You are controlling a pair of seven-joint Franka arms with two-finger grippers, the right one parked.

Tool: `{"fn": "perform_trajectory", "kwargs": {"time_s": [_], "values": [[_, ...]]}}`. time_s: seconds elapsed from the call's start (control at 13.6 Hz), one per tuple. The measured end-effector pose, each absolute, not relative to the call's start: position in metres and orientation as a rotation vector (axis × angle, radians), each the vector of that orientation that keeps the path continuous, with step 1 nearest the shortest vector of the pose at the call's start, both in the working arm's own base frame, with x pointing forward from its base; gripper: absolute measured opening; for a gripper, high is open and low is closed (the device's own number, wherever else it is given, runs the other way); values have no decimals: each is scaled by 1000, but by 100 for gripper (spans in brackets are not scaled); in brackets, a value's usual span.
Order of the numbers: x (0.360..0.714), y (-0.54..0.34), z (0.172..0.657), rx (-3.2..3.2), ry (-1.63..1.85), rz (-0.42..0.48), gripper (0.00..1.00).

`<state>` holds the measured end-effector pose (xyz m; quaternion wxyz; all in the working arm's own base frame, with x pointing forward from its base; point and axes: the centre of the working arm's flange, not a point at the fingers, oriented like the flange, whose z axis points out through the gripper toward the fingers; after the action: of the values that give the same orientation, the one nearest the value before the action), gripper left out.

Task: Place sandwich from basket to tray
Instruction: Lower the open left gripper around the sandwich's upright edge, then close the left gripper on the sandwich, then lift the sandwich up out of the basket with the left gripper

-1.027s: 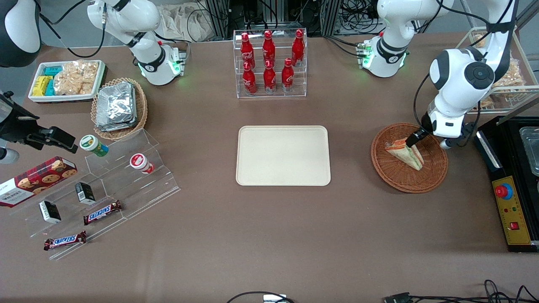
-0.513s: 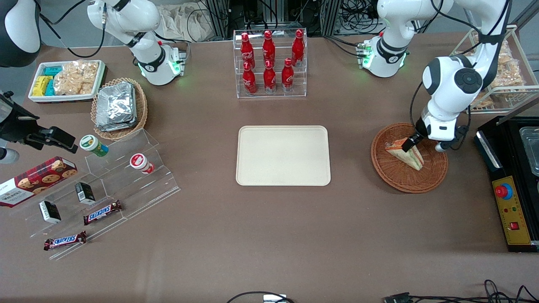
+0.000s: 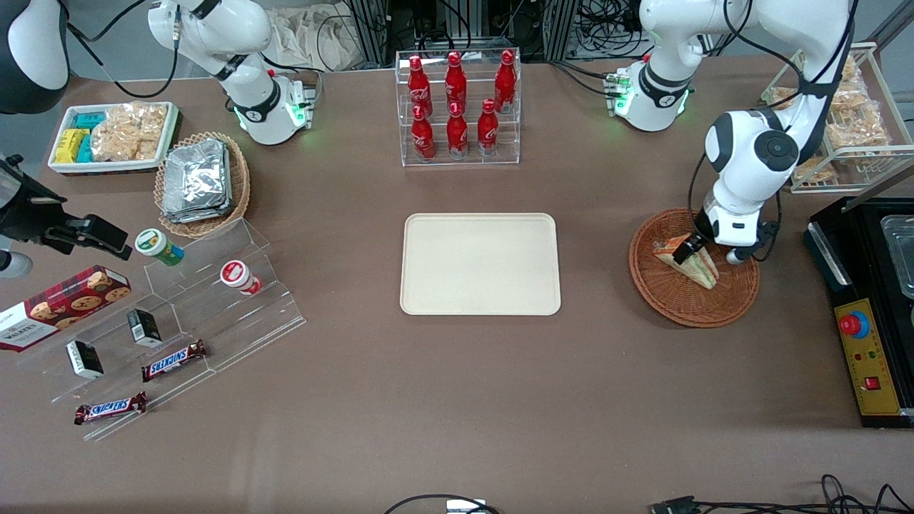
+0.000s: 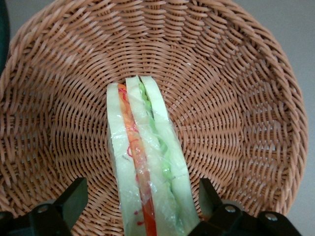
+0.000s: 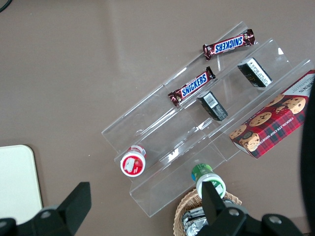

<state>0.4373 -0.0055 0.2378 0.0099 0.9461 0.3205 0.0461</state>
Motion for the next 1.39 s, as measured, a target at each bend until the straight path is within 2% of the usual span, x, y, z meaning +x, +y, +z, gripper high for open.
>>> {"fn": "perform_trajectory", "kwargs": {"time_s": [0.07, 0.29, 0.59, 0.73, 0.88, 1.03, 1.17, 1.39], "values": [[437, -5, 237, 2954, 1001, 142, 91], [437, -6, 237, 2953, 1001, 146, 56], [438, -6, 238, 2951, 999, 153, 24], [439, -9, 242, 2957, 979, 159, 23], [439, -14, 255, 3012, 868, 120, 21], [438, -14, 280, 3087, 650, 79, 16], [435, -13, 304, 3141, 408, 53, 16], [435, -13, 326, 3169, 88, 97, 16]]}}
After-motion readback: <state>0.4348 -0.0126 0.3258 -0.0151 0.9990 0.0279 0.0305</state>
